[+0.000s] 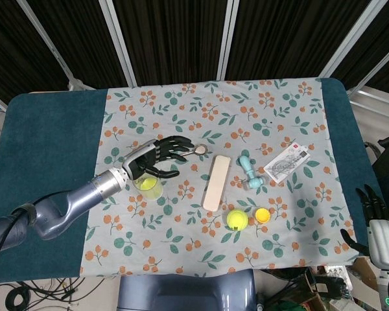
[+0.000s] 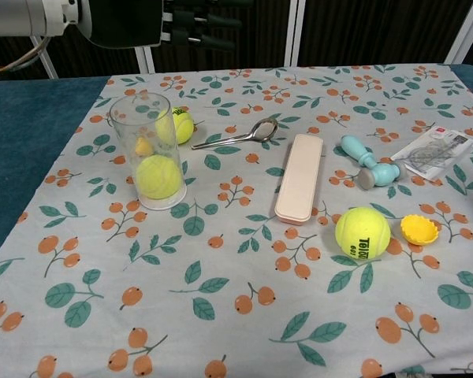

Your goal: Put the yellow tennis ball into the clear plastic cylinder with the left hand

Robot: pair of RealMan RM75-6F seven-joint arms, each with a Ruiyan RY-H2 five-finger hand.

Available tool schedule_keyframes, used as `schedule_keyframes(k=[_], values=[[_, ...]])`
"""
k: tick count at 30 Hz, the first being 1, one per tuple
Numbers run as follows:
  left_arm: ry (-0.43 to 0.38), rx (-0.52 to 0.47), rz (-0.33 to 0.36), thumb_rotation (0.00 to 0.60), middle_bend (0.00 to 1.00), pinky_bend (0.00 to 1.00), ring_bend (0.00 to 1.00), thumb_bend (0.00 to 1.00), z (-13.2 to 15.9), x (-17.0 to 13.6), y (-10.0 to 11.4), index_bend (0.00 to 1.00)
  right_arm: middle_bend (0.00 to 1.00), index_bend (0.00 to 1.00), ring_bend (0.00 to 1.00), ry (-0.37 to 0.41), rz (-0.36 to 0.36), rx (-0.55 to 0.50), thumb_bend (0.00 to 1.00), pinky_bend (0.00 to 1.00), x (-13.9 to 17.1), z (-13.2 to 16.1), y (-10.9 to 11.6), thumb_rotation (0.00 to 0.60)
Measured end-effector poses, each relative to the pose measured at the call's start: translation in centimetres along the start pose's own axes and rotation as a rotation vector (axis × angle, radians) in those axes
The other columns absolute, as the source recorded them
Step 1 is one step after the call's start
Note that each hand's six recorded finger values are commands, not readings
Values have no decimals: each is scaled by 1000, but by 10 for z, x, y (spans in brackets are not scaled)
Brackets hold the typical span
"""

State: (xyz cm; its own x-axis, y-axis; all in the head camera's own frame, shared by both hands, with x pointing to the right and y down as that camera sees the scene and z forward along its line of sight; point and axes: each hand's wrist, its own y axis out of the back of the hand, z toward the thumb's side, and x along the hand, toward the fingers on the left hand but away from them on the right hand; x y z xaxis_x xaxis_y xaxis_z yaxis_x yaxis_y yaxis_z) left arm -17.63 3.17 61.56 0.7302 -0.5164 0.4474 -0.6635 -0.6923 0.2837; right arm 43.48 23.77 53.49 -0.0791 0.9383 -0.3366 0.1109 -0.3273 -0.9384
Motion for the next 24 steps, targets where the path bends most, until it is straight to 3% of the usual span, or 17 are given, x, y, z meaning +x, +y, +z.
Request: schedule_keyframes(k=[9,16,19,24], values=[[26,422,179,600,174,184,107,208,5,-14,52,210,0,0,111,10,4,-2,164,252,0,3,-1,600],[115,725,321,600,116,120,31,154,-14,-27,93,174,0,0,111,34,8,12,165,252,1,7,-3,600],[159,805,370,600,112,111,29,140,-28,-28,108,165,0,0,111,18,10,11,168,252,1,5,-3,600],[218,847,394,600,90,86,5,104,-53,-21,118,143,0,0,112,11,12,12,171,252,-1,4,-5,600]])
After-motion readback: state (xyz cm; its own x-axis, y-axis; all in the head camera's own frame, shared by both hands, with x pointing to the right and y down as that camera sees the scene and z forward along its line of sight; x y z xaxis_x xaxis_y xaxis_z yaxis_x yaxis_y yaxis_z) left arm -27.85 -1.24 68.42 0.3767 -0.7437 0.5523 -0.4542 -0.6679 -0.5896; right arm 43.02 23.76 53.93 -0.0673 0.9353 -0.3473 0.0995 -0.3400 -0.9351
